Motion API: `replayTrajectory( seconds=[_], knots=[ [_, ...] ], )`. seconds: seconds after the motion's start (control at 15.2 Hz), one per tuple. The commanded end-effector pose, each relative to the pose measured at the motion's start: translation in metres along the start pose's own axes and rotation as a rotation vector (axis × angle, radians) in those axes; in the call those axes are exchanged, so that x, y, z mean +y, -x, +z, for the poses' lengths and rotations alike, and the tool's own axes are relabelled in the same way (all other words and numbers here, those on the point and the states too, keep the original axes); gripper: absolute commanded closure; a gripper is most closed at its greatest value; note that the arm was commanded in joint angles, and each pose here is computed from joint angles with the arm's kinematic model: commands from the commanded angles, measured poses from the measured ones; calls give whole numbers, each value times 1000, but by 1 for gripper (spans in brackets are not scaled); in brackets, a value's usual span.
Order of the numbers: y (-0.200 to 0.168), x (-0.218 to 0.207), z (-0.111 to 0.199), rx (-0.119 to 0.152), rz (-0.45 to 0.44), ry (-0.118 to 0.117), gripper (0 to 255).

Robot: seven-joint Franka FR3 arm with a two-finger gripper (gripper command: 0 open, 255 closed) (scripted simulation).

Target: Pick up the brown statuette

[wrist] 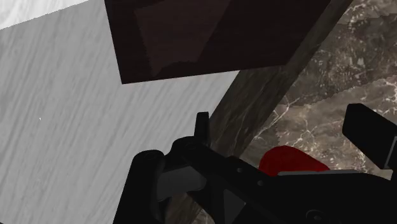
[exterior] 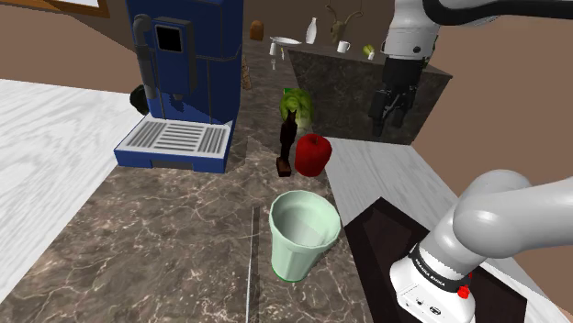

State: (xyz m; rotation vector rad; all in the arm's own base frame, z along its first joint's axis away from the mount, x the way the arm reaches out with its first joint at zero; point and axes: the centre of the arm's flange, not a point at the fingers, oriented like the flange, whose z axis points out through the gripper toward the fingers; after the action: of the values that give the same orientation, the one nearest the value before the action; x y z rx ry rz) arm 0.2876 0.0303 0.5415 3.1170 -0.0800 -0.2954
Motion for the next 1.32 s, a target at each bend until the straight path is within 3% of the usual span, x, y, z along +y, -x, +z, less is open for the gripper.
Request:
replayTrajectory(
  seconds=[0.0, 0.59, 1.25],
  knots=[
    [0, 0, 0, 0, 0, 0, 0],
    [-128, -55, -6, -123, -288, 90, 0],
    [-245, -156, 12, -259, -608, 191, 0]
  ],
)
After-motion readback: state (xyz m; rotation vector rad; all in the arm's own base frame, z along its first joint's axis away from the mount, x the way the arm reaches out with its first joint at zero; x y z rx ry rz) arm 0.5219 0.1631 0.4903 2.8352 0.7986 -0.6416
